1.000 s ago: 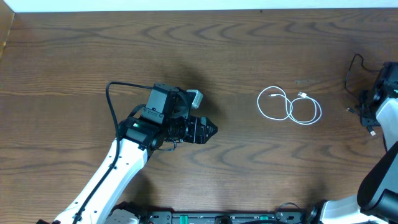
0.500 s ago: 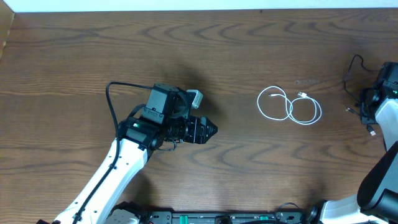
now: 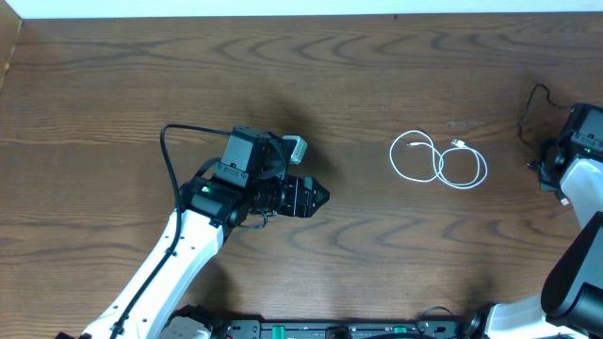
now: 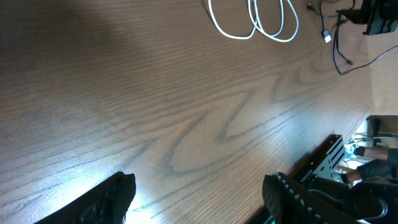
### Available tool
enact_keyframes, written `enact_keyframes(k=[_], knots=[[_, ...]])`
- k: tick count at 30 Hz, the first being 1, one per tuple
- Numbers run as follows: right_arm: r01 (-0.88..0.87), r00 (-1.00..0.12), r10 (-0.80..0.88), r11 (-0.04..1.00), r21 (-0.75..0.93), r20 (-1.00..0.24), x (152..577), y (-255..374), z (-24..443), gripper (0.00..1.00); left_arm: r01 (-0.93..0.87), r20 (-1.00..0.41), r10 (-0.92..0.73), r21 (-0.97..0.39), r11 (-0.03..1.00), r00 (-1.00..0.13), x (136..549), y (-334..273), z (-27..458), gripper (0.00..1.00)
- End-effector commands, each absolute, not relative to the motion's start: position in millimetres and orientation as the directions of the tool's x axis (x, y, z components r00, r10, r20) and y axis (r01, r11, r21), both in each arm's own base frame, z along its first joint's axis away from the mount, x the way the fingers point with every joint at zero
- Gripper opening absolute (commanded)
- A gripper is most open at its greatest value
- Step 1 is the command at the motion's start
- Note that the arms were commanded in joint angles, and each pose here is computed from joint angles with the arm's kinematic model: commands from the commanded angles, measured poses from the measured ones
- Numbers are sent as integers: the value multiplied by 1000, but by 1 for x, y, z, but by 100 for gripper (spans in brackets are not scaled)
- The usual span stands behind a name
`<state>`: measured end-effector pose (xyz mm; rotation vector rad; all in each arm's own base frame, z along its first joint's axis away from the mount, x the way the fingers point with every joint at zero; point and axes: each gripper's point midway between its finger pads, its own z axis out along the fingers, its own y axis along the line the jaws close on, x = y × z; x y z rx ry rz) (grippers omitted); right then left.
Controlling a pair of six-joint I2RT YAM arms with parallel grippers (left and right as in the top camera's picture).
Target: Untangle cables
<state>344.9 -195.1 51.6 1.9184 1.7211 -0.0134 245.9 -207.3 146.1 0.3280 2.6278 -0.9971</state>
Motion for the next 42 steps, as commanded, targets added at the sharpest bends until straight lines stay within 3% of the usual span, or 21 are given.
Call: enact_keyframes(k=[1, 4, 9, 11, 13, 18, 24, 26, 27, 28, 36, 39, 42], knots=[[917, 171, 909, -6, 399, -379, 348, -196, 52, 1, 319, -371, 99, -598, 735, -924, 249, -208, 149, 70], [911, 70, 895, 123, 394, -441, 359, -200, 59, 1, 319, -371, 99, -598, 735, -924, 249, -208, 149, 70], [815, -225, 706, 514, 268, -671, 391, -214, 89, 1, 319, -371, 99, -598, 736, -923, 249, -208, 149, 70], [701, -379, 479, 707, 92, -792, 408, -222, 115, 1, 319, -371, 99, -598, 735, -923, 249, -208, 149, 70], [598, -459, 255, 797, -84, -851, 418, -228, 142, 1, 319, -371, 99, -598, 735, -923, 249, -208, 149, 70], [583, -432, 63, 781, -225, -900, 423, -244, 185, 1, 319, -371, 99, -598, 735, -923, 249, -208, 149, 70], [604, -426, 128, 778, -176, -896, 410, -262, 177, 3, 319, -371, 99, -598, 736, -923, 249, -208, 149, 70], [643, -404, 204, 757, -118, -892, 400, -271, 170, 40, 319, -371, 99, -598, 735, -923, 249, -208, 149, 71], [653, -389, 241, 753, -81, -889, 398, -273, 167, 51, 319, -371, 99, -598, 735, -923, 249, -208, 149, 71], [646, -386, 259, 761, -59, -885, 397, -273, 164, 54, 319, -371, 99, -598, 735, -923, 249, -208, 149, 70], [366, -433, 321, 916, 160, -843, 422, -213, 151, 55, 319, -371, 99, -598, 735, -923, 249, -208, 149, 70], [226, -472, 350, 935, 272, -809, 430, -172, 147, 54, 319, -372, 99, -597, 736, -923, 249, -208, 149, 71], [86, -546, 347, 928, 361, -762, 433, -123, 140, 60, 319, -372, 99, -597, 736, -923, 249, -208, 149, 71]])
